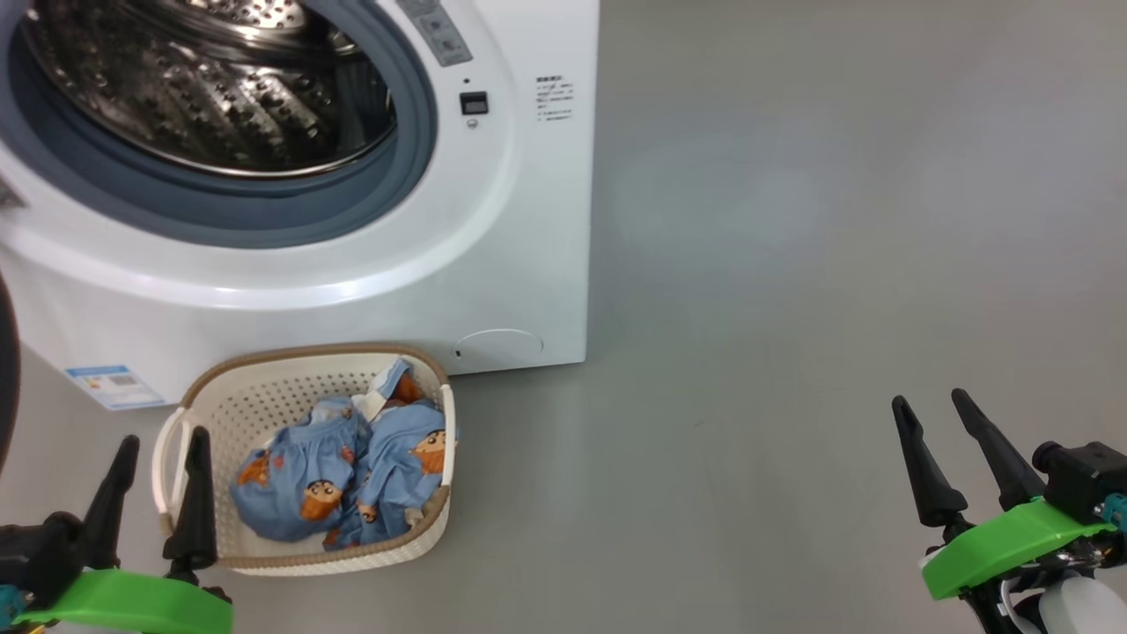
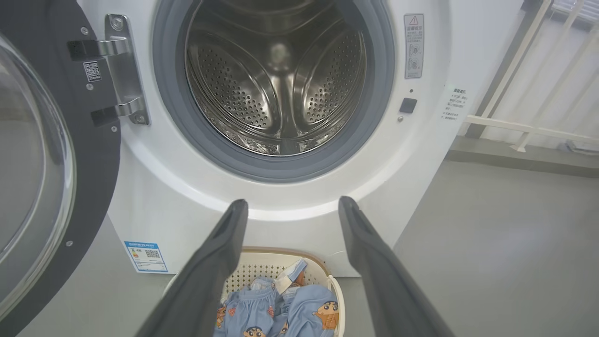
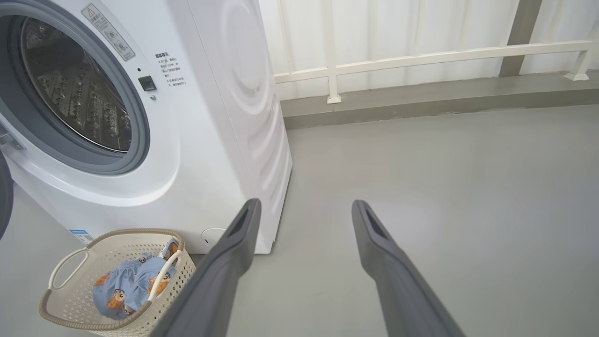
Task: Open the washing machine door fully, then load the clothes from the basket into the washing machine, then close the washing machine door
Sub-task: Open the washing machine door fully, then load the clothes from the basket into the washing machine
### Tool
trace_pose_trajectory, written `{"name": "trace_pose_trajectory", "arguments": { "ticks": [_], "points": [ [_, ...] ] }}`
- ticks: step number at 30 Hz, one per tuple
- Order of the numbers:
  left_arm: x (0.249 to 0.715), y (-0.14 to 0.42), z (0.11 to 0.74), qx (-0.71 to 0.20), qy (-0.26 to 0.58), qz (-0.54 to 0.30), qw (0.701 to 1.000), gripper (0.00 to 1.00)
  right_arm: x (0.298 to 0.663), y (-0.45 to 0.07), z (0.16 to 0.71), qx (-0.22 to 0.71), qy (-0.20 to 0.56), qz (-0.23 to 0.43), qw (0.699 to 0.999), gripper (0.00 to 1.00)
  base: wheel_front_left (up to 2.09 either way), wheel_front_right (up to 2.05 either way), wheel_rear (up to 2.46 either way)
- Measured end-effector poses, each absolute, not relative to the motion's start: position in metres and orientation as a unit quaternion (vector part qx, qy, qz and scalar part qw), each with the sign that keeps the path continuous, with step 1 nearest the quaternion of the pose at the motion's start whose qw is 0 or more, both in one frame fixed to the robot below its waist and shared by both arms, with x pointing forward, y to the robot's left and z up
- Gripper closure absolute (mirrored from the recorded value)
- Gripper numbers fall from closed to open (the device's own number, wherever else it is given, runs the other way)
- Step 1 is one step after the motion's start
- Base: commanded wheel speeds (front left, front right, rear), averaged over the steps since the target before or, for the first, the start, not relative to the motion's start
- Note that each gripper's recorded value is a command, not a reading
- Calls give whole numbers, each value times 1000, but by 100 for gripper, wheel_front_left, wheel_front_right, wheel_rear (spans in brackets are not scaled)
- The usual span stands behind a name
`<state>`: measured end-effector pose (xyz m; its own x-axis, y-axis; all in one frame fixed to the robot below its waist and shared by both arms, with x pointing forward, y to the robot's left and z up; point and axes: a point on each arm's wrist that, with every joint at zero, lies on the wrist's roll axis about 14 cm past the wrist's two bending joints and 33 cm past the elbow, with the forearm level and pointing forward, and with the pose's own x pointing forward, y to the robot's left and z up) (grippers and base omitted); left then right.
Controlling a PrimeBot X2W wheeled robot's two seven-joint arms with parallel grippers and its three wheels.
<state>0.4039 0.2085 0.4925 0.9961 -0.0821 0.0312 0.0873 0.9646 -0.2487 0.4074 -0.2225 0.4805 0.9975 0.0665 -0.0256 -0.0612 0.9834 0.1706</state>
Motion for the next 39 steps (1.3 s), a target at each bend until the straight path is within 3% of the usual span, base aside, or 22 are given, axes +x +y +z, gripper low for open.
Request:
{"name": "trace_pose_trajectory", "arguments": {
  "ticks": [20, 39],
  "points": [
    [400, 185, 488, -158, 5, -76, 984, 0, 390, -235, 486, 88, 7, 10, 996, 0, 2, -6, 4],
    [403, 189, 492, -156, 0, -78, 985, 0, 392, -228, 482, 95, 11, 15, 995, 0, 76, -163, 87]
  ]
}}
